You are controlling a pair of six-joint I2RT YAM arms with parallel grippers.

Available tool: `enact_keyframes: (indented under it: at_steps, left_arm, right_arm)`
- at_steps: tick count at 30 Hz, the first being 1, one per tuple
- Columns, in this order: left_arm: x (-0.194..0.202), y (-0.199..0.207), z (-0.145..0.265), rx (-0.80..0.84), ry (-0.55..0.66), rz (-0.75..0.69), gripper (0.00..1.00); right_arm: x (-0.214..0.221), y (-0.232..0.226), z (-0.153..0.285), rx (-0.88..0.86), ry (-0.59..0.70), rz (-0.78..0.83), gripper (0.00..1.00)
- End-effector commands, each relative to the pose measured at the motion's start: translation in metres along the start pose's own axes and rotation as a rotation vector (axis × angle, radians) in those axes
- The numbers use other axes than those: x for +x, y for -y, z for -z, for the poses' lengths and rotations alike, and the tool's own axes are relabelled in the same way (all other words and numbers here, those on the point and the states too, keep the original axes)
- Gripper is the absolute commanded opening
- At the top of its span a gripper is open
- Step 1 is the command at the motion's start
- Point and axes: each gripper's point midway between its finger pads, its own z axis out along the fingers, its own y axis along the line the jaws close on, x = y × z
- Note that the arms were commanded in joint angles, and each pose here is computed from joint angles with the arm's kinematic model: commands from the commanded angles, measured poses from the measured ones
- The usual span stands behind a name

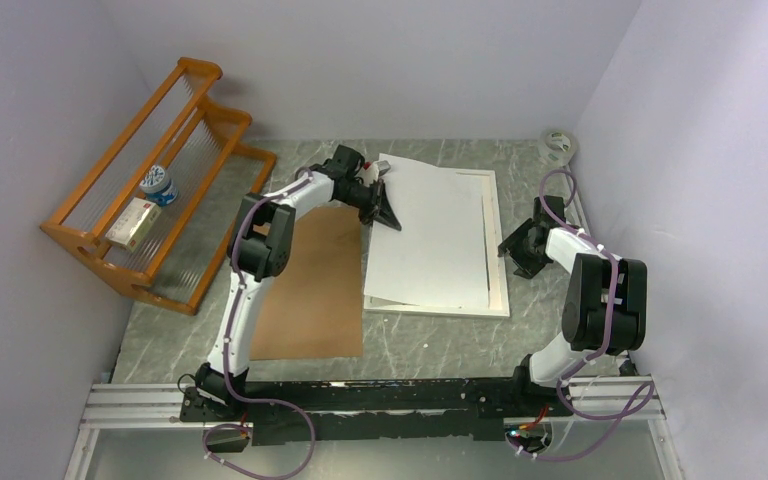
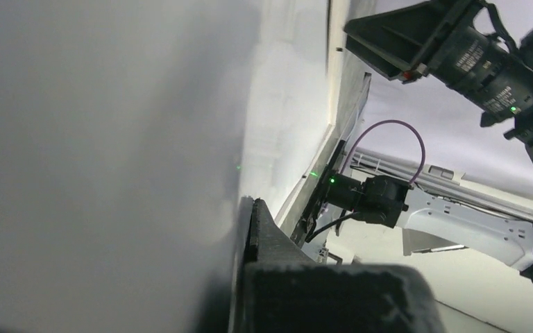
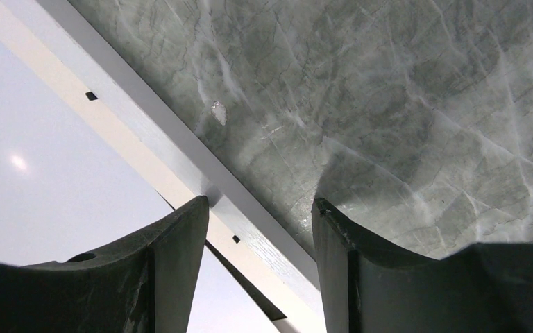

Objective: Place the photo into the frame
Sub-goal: Turn over the photo from the photo frame.

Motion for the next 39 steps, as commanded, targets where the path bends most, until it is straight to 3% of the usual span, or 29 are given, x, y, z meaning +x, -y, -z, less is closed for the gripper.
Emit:
enact_keyframes:
  at_steps: [1, 14, 23, 34, 39]
  left_arm:
    - [-0.002, 0.070, 0.021, 0.147, 0.042, -0.231, 0.03]
    - [-0.003, 0.097, 0.033, 0.176, 0.122, -0.316, 0.03]
    - [0.021, 0.116, 0.025, 0.234, 0.077, -0.443, 0.03]
    - [0.025, 0.140, 0.028, 0.276, 0.113, -0.577, 0.03]
    - [0.028, 0.157, 0.033, 0.328, 0.105, -0.550, 0.03]
  right_arm:
    - [-0.005, 0.003, 0.003, 0.008, 0.024, 0.003, 0.60]
    - [-0.004, 0.006, 0.004, 0.012, 0.026, 0.007, 0.60]
    - [-0.004, 0.006, 0.002, 0.009, 0.026, 0.011, 0.60]
    - [-0.007, 0.006, 0.005, 0.006, 0.036, 0.004, 0.60]
    - [-0.008, 0.007, 0.006, 0.012, 0.040, 0.002, 0.60]
